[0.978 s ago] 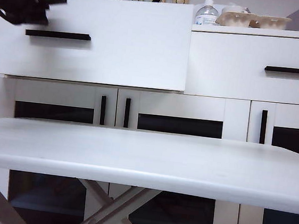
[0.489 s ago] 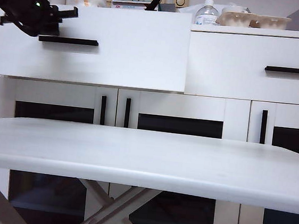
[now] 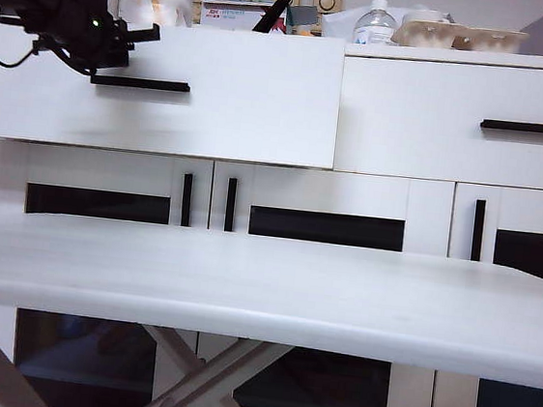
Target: Pick up a can of beer from the white table, open the left drawer, place the beer inside the drawer, and finally close the drawer.
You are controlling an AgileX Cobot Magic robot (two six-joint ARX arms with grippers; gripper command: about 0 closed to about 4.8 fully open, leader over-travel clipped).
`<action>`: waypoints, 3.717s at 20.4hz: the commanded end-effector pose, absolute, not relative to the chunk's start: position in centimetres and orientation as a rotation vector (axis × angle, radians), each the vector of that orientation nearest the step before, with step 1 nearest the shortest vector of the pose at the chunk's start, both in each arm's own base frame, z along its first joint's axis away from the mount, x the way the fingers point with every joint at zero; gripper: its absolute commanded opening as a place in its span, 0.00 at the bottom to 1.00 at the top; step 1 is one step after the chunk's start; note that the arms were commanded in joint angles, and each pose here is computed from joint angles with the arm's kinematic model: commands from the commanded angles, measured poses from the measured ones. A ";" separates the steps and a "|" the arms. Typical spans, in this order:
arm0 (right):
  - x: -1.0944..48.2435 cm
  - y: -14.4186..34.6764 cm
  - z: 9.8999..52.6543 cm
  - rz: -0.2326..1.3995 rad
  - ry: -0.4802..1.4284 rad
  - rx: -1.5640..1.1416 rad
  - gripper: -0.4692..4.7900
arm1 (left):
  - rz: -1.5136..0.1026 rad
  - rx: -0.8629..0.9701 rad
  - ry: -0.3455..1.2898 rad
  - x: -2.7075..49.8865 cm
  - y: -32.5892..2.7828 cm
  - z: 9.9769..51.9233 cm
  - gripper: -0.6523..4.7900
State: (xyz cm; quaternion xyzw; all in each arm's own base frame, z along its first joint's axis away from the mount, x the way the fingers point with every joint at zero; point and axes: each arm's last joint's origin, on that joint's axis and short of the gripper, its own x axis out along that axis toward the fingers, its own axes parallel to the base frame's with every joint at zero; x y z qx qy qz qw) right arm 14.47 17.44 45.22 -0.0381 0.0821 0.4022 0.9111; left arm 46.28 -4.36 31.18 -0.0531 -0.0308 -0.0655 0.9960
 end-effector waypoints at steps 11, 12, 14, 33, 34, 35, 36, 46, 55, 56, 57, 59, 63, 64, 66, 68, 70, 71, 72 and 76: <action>14.5 17.4 45.5 0.806 0.150 -0.071 0.09 | -0.143 -0.104 -0.104 53.2 -5.1 31.2 0.11; 14.6 17.5 45.4 0.806 0.154 -0.073 0.09 | -0.138 -0.107 -0.079 53.7 -5.1 31.3 0.11; 14.6 17.5 45.3 0.805 0.157 -0.074 0.09 | -0.133 -0.105 -0.039 54.7 -5.2 31.4 0.11; 14.6 16.8 45.8 0.731 0.130 -0.074 0.09 | -0.140 -0.078 0.052 48.5 -4.7 41.2 0.11; 14.6 16.5 45.9 0.725 0.127 -0.072 0.09 | -0.142 -0.078 0.050 47.5 -4.6 42.4 0.11; 14.6 16.4 45.9 0.722 0.124 -0.070 0.09 | -0.148 -0.077 0.053 46.3 -4.6 43.6 0.11; 14.5 16.3 46.0 0.721 0.121 -0.073 0.09 | -0.152 -0.077 0.052 45.4 -4.5 44.6 0.11; 12.8 11.4 46.0 0.662 0.187 -0.149 0.09 | -0.181 -0.009 0.027 32.0 -3.9 54.1 0.11; 8.1 6.9 39.4 0.630 0.078 -0.099 0.09 | -0.212 0.011 -0.030 17.6 -2.3 58.6 0.11; 7.7 6.5 38.3 0.625 0.082 -0.095 0.09 | -0.207 0.014 -0.045 16.0 -2.2 58.7 0.11; 7.4 6.3 37.5 0.625 0.085 -0.096 0.09 | -0.206 0.014 -0.056 15.0 -2.0 58.6 0.11; 6.6 5.5 35.7 0.608 0.080 -0.095 0.09 | -0.175 0.009 -0.077 12.0 -1.6 57.9 0.11; 5.4 4.3 33.8 0.583 0.058 -0.086 0.09 | -0.129 -0.029 -0.089 7.2 -0.9 54.0 0.11; 5.3 4.1 33.4 0.559 0.058 -0.087 0.09 | -0.125 -0.048 -0.097 6.2 -0.8 52.7 0.11; 5.3 4.1 32.5 0.555 0.070 -0.093 0.09 | -0.123 -0.090 -0.138 4.2 -0.5 49.1 0.11; 5.4 4.2 32.1 0.555 0.086 -0.101 0.09 | -0.126 -0.097 -0.176 2.6 -0.3 45.5 0.11; 5.4 4.2 32.1 0.559 0.085 -0.101 0.09 | -0.127 -0.096 -0.168 1.6 -0.2 42.4 0.11; 5.3 4.2 32.2 0.561 0.084 -0.100 0.09 | -0.124 -0.095 -0.158 1.3 -0.1 41.1 0.11; 5.3 4.2 32.2 0.560 0.084 -0.100 0.09 | -0.123 -0.095 -0.150 1.2 -0.1 39.8 0.11; 5.3 4.2 32.2 0.560 0.084 -0.101 0.09 | -0.119 -0.090 -0.068 2.4 -0.3 35.6 0.11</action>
